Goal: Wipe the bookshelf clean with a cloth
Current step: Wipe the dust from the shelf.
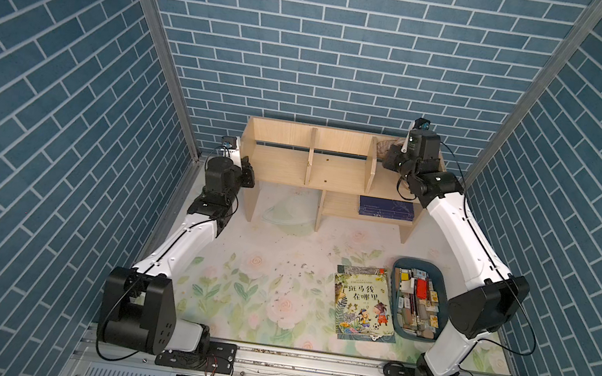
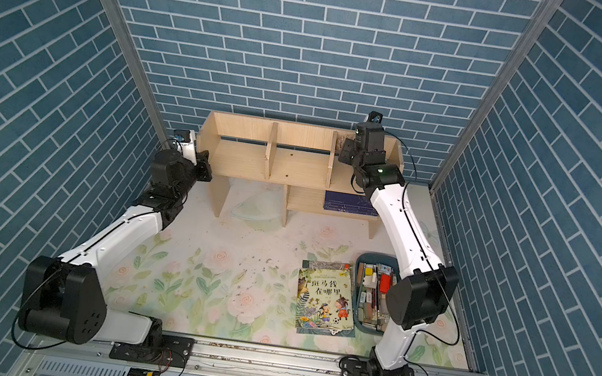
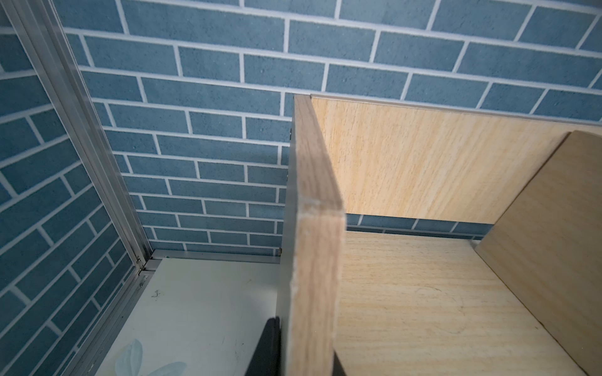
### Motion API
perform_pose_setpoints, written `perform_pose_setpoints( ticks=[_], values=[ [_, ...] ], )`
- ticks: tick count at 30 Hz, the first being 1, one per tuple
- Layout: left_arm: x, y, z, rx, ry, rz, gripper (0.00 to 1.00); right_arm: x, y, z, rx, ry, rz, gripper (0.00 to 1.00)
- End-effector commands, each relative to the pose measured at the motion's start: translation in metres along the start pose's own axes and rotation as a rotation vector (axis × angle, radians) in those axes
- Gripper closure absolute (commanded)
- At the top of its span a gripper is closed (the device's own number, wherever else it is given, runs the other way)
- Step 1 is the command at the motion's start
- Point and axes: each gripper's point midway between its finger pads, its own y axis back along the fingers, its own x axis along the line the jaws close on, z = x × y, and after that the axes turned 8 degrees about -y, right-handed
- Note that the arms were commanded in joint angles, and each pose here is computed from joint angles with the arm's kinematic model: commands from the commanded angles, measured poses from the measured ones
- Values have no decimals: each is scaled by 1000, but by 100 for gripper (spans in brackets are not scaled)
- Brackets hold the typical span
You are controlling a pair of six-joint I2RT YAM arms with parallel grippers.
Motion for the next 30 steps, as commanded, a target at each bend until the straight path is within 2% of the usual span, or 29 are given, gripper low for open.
perform_pose_setpoints(
  ticks=[1,5,9,16,21,30],
  values=[
    [-66,2,-62,216,92,-250,100,-26,7,42,-132,12,-146,100],
    [-66,2,-62,215,89,-248,100,-62,8,63,-165,14,-298,100],
    [-66,2,-62,216,89,-249,100,-73,0,63,-129,11,-293,100],
    [-66,0,-65,224,88,-247,100,-1,-23,37,-2,54,26,100],
    [-66,0,-66,227,87,-246,100,51,-20,20,24,129,125,100],
    [-66,0,-66,226,88,-248,100,93,6,-1,79,177,264,100]
  ],
)
